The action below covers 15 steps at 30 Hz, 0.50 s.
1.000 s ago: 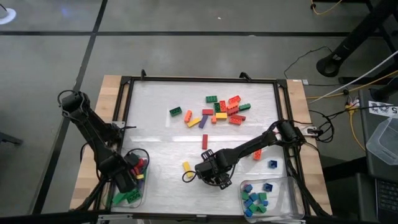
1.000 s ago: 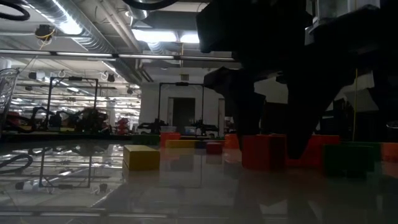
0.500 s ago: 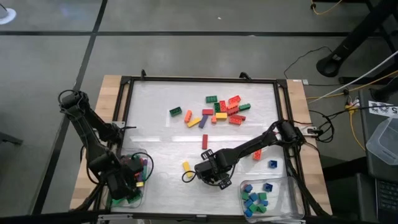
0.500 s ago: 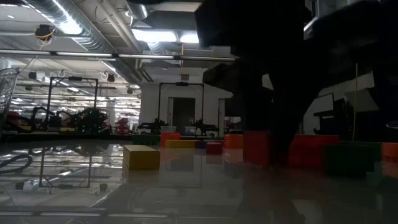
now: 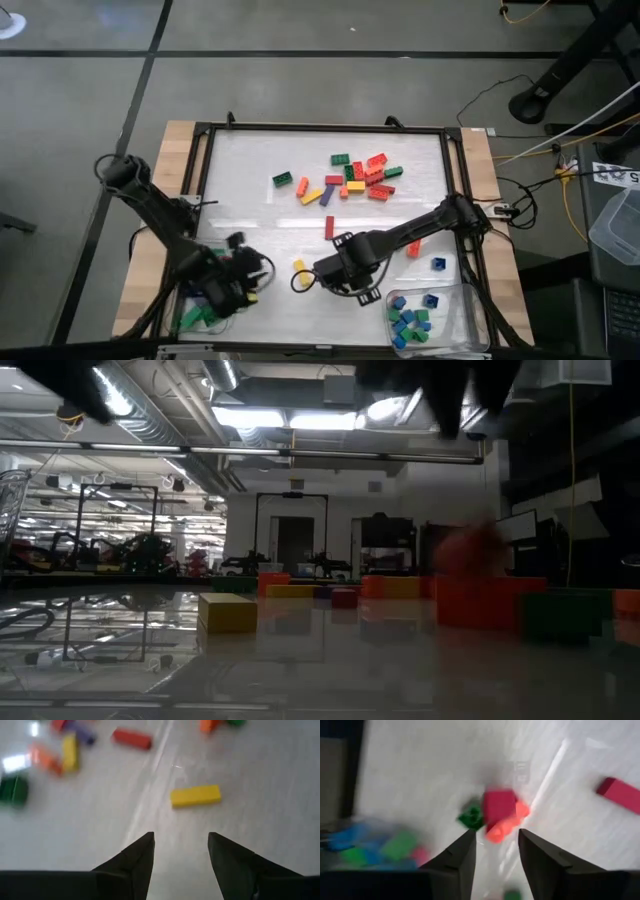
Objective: Sort blocks by size
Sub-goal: Put the small red block into the right transparent bin
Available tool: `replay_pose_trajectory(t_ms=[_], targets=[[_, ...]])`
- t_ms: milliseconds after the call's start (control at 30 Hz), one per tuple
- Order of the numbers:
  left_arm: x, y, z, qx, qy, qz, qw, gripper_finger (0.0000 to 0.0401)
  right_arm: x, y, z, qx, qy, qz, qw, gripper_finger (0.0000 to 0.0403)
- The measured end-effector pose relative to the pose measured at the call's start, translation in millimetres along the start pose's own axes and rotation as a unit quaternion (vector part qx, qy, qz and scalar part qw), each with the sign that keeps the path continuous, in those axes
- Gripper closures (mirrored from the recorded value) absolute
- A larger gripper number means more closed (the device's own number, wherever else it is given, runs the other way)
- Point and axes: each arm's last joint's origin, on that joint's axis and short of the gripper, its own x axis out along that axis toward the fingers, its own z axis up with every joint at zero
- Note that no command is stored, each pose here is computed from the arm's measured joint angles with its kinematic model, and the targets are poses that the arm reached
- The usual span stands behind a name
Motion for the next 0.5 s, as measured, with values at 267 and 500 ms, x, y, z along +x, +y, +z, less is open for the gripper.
replay_pose_trajectory(t_ms=[267,500], targets=[[60,-16,26,0.241,-0.008,-0.067,0.968,0.0229,-39,40,-8,0.055,-0.009,0.016,0.998,0.0340],[89,0,40,0.247,0.030,-0.103,0.963,0.0229,-37,61,-7,0.075,-0.023,-0.003,0.997,0.0387]])
